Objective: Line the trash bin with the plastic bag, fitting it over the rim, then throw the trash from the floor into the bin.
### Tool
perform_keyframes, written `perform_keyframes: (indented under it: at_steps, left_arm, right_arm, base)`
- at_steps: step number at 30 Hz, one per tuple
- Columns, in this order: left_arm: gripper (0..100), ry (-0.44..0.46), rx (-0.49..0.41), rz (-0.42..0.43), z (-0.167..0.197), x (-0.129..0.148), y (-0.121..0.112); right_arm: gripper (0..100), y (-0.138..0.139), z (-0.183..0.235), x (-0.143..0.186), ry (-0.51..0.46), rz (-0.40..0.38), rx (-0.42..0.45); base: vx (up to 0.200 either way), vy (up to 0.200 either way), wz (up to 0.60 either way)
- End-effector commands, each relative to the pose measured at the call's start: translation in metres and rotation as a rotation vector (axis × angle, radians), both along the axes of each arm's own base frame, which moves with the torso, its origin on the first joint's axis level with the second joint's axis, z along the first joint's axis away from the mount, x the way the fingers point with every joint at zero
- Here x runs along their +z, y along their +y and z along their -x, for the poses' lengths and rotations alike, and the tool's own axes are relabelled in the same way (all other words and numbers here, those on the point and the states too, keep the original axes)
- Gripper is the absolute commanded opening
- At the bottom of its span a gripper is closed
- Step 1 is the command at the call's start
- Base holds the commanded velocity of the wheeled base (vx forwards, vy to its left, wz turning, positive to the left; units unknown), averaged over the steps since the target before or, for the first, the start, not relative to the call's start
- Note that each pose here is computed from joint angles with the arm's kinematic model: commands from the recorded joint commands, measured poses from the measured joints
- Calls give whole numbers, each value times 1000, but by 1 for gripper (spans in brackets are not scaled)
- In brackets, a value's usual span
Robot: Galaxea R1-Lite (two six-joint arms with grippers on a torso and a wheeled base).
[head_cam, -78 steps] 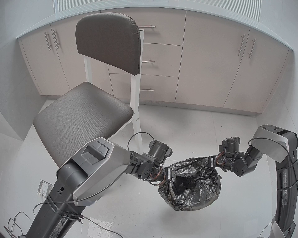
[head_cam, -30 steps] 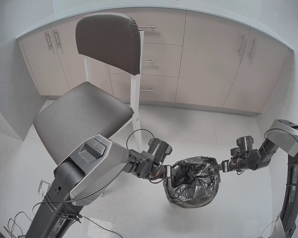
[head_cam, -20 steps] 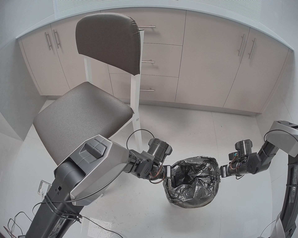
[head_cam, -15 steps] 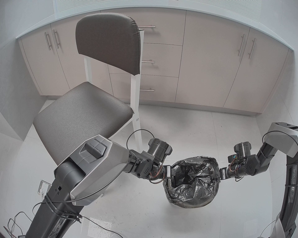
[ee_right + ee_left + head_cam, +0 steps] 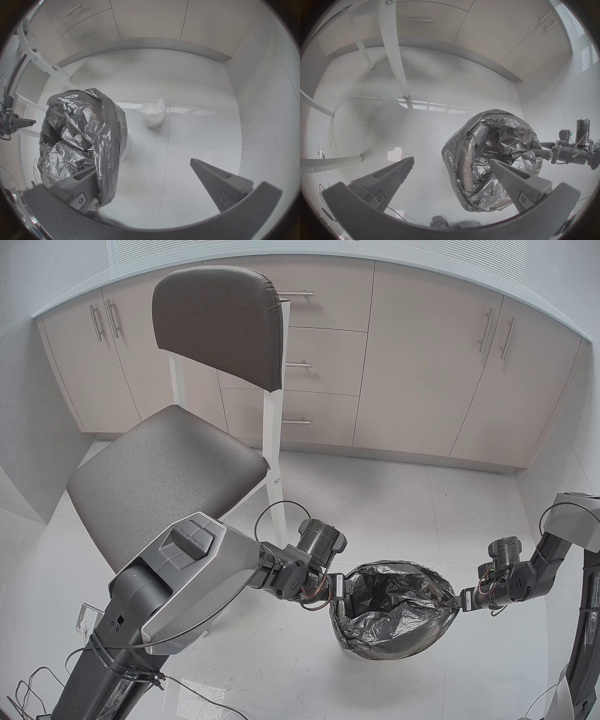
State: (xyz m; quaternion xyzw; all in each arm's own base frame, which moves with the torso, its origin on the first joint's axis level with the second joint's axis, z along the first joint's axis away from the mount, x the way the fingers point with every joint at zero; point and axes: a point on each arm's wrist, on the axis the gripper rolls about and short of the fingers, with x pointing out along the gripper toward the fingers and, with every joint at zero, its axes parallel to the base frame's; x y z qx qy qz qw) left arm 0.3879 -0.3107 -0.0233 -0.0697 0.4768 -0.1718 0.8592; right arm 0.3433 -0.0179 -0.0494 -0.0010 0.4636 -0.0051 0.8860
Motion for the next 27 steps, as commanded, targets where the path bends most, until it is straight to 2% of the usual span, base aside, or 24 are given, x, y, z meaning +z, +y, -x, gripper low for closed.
perform_keyframes:
  at_steps: [1, 16, 21, 27]
  left_arm:
    - [100, 1, 1, -1, 0, -1, 0]
    - [100, 1, 0, -2, 0, -2, 0]
    - [100, 2, 0, -3, 0, -2, 0]
    - [100, 2, 0, -3, 0, -2, 0]
  right_arm:
    - [100, -6, 4, -1, 6, -1, -18]
    - [100, -31, 11, -15, 48, 3, -82]
    - [100, -30, 8, -14, 10, 3, -73]
    - [100, -18, 19, -15, 12, -1, -38]
  base:
    - [0, 0, 0]
    - [0, 0, 0]
    - [0, 0, 0]
    - [0, 0, 0]
